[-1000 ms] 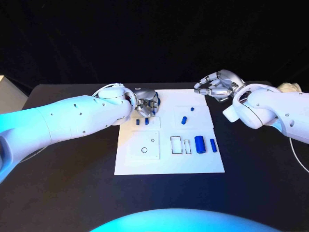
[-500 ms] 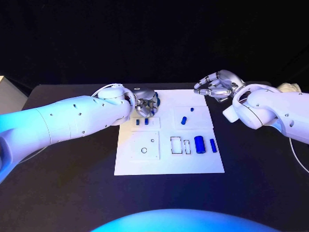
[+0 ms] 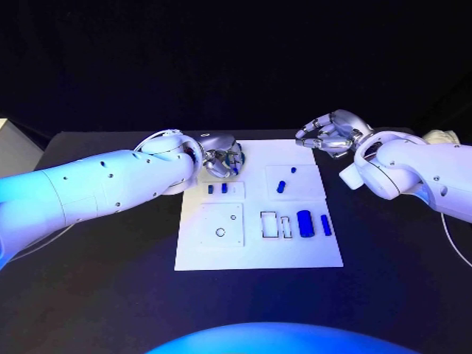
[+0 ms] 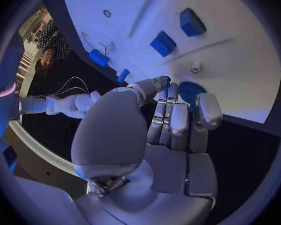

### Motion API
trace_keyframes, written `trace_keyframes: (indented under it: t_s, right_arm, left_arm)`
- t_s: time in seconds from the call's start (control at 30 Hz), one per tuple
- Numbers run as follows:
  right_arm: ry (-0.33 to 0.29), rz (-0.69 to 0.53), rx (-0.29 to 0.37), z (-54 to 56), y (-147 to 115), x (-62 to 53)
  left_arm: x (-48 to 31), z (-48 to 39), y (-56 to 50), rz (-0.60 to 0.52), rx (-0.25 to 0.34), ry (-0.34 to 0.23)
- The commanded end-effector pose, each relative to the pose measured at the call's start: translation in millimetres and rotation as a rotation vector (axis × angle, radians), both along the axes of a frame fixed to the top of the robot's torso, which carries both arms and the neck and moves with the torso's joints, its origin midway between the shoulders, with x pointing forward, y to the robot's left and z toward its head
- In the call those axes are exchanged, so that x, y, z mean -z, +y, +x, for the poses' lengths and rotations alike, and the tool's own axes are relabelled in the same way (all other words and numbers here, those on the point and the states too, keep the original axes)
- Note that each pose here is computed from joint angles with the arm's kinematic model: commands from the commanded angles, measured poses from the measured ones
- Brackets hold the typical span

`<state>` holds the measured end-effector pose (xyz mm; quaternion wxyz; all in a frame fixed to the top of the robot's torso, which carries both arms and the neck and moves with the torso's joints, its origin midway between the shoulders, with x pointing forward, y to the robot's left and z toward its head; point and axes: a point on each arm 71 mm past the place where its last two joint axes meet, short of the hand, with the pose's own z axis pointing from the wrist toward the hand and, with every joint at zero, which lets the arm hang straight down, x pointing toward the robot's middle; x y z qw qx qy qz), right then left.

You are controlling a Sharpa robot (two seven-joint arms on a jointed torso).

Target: Assemble the parts on the task board

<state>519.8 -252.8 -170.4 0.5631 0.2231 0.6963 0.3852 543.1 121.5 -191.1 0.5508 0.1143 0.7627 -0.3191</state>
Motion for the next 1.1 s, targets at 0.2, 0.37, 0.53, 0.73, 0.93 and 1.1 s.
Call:
trace_keyframes:
  t_s: [0.2, 0.37, 0.53, 0.73, 0.93, 1.1]
  right_arm:
    - [-0.006, -0.004, -0.01, 0.2, -1, -0.3]
    - [-0.007, -0.004, -0.008, 0.2, -2, -0.3]
    - [-0.007, -0.004, -0.007, 0.2, -2, -0.3]
    - [-0.007, -0.004, -0.009, 0.2, -2, -0.3]
    - [-0.007, -0.003, -0.009, 0.1, -1, -0.2]
    - [-0.007, -0.003, -0.009, 0.1, -1, -0.2]
  left_arm:
    - [-14.9, -3.2, 15.3, -0.091, -0.011, 0.058]
    - [-15.4, -1.6, 28.1, -0.075, -0.034, 0.071]
    - [-12.1, 1.1, 36.6, -0.043, -0.05, 0.068]
    - [-7.8, 3.5, 39.0, -0.01, -0.054, 0.07]
    - [-2.7, 5.1, 39.7, 0.023, -0.057, 0.073]
    - [0.4, 6.4, 40.0, 0.039, -0.057, 0.076]
